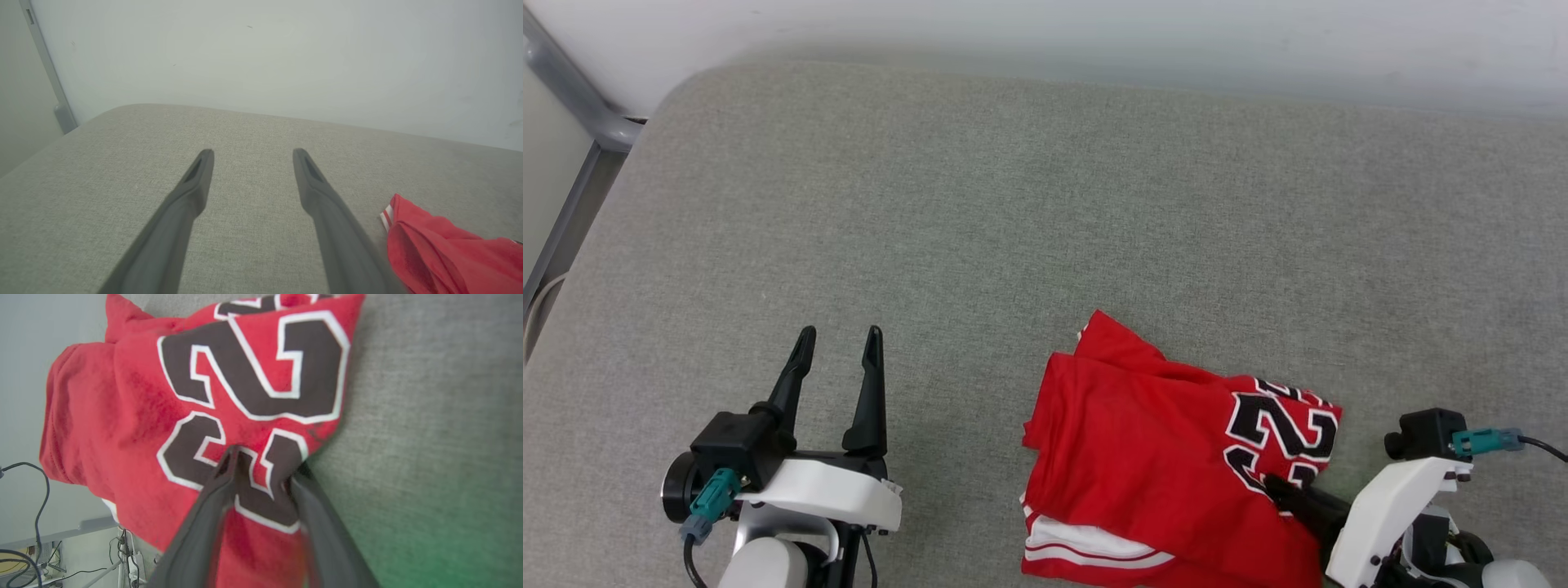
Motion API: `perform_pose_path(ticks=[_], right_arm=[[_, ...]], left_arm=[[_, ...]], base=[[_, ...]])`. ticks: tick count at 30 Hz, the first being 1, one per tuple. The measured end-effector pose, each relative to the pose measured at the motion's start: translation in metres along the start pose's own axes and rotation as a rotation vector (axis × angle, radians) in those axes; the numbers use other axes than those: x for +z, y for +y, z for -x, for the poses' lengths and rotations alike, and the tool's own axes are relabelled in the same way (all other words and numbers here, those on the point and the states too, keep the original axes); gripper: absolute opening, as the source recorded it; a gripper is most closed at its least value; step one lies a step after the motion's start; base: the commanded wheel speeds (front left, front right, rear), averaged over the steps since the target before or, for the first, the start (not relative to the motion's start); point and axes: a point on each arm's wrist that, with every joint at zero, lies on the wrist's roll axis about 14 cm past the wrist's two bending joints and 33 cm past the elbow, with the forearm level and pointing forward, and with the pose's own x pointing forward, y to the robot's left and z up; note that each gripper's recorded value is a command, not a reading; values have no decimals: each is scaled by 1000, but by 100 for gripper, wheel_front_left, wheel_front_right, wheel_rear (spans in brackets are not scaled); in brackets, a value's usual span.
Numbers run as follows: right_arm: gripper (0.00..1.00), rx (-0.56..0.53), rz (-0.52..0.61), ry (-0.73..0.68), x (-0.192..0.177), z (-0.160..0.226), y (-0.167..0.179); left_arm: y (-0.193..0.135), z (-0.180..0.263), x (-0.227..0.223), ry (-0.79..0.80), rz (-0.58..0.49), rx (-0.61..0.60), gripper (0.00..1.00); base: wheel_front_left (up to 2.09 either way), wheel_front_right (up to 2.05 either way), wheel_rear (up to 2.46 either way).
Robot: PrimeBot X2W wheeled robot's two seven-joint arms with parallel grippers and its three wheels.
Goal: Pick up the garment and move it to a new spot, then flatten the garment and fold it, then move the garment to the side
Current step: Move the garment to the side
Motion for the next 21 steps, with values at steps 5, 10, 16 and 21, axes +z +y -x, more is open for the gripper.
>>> perform_pose_path(ticks=[5,10,16,21], right_arm=[[0,18,6,-30,7,5,7],[0,-9,52,-86,21,22,2],[0,-148,121,-135,33,55,-35],[0,-307,118,-171,33,93,-80]], left_arm=[[-3,0,4,-13,-2,-9,100],[-11,3,6,-20,-9,-42,100],[-29,-3,8,-34,-14,-101,100],[-53,-13,3,-27,-6,-174,100]], base=[[0,0,0],[0,0,0],[0,0,0],[0,0,0]])
